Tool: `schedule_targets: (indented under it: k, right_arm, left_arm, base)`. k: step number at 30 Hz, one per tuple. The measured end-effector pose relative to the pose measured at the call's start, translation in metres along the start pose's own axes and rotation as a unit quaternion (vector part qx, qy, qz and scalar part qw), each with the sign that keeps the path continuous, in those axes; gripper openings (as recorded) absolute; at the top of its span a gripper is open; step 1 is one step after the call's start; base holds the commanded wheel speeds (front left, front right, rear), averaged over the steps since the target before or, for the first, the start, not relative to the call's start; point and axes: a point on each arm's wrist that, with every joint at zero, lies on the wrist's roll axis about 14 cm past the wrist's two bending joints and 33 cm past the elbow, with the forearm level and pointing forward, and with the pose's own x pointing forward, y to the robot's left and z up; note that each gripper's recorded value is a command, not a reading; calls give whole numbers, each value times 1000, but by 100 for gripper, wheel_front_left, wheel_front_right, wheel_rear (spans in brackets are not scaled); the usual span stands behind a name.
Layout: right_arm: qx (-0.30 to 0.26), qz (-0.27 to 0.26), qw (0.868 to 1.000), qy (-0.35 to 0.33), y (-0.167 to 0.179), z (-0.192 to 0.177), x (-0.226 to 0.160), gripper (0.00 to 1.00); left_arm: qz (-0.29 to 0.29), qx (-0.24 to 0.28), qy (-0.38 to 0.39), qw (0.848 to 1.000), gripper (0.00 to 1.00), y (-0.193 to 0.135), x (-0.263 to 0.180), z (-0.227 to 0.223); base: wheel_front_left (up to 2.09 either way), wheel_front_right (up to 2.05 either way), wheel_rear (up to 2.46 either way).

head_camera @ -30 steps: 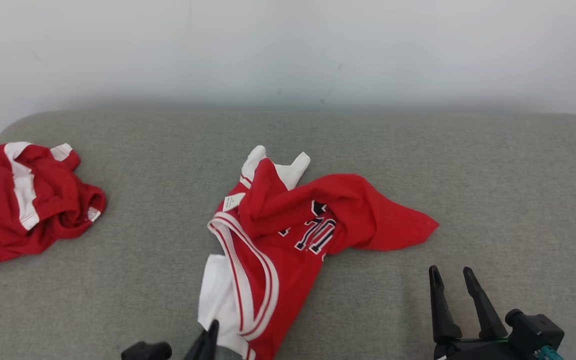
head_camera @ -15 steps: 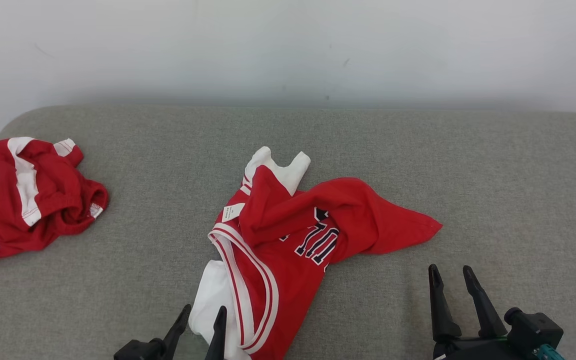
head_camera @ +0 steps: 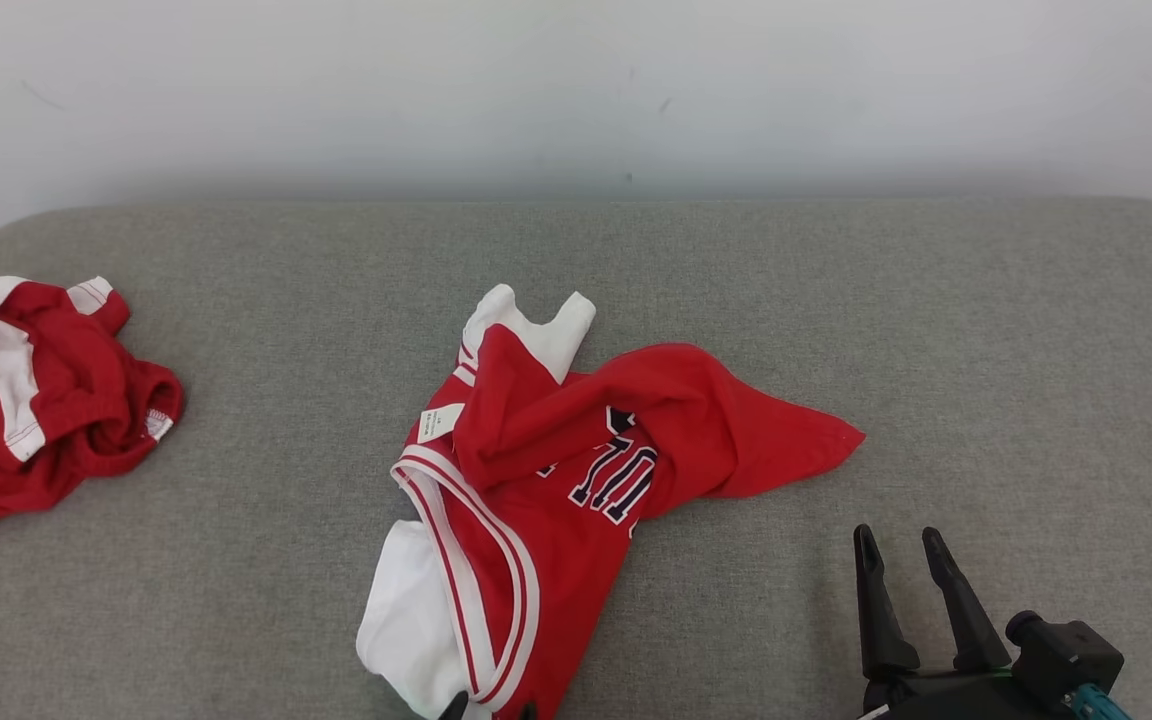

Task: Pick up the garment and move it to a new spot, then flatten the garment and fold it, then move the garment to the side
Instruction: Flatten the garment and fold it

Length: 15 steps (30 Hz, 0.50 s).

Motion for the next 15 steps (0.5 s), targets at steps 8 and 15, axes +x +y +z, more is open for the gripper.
schedule_targets:
  k: [8, 15]
  right_arm:
    - [0, -4, 1000, 1, -3, 0, 2, 100]
    - [-1, -4, 1000, 0, -3, 0, 0, 100]
  left_arm:
    - [-7, -13, 2, 1000, 100, -3, 7, -6]
    - [-3, -7, 4, 1000, 100, -1, 16, -5]
  base:
    - [0, 0, 0]
    - [0, 0, 0]
